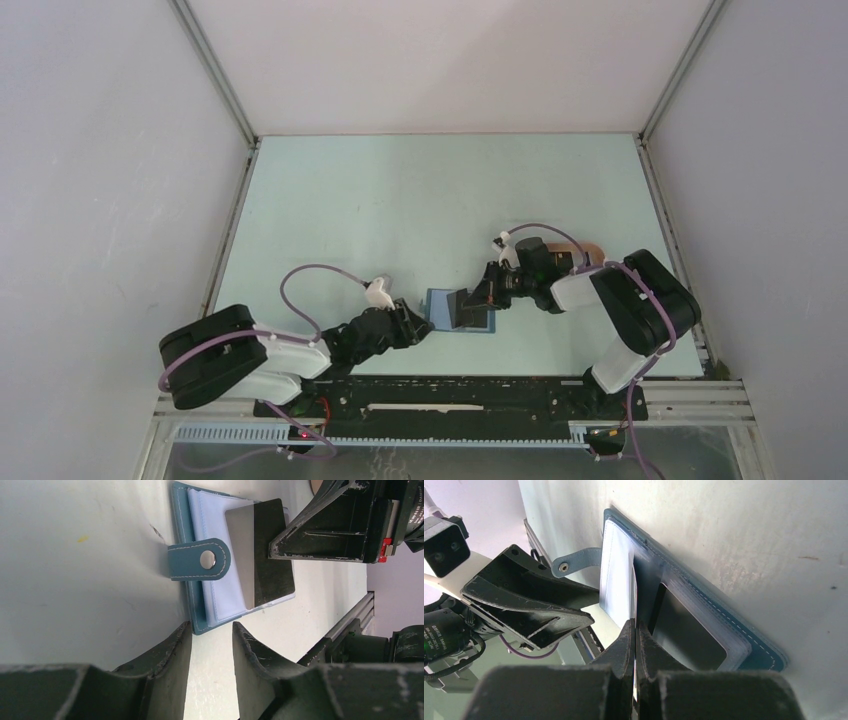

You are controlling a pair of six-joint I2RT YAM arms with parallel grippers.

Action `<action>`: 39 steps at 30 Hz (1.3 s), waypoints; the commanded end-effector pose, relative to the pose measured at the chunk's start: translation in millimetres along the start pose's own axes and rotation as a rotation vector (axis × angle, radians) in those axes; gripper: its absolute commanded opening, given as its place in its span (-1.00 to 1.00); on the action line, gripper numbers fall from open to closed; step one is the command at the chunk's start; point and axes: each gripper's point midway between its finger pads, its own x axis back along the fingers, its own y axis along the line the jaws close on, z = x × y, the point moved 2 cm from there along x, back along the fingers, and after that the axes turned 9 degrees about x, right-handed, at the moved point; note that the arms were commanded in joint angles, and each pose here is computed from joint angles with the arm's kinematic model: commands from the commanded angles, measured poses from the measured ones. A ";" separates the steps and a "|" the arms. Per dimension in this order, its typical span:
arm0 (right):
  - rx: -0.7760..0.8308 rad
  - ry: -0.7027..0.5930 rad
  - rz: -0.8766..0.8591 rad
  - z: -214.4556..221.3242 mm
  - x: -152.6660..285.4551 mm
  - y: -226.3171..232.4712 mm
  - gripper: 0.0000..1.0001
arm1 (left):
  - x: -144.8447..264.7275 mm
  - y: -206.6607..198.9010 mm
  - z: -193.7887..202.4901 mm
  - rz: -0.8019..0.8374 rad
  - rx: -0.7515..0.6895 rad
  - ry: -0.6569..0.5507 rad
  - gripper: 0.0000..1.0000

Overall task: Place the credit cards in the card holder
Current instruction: Insert the credit card into the card holder.

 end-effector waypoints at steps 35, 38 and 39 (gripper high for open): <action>0.251 0.024 0.038 -3.9 -1.7 23.4 -0.07 | -0.7 7.3 12.4 -0.010 0.008 0.072 -0.18; 0.261 0.042 0.068 -1.9 -2.2 20.7 0.04 | -0.5 7.0 12.5 -0.008 0.006 0.073 -0.19; 0.262 0.047 0.077 -1.1 -2.2 19.9 0.05 | -0.3 6.8 12.4 -0.007 0.007 0.072 -0.19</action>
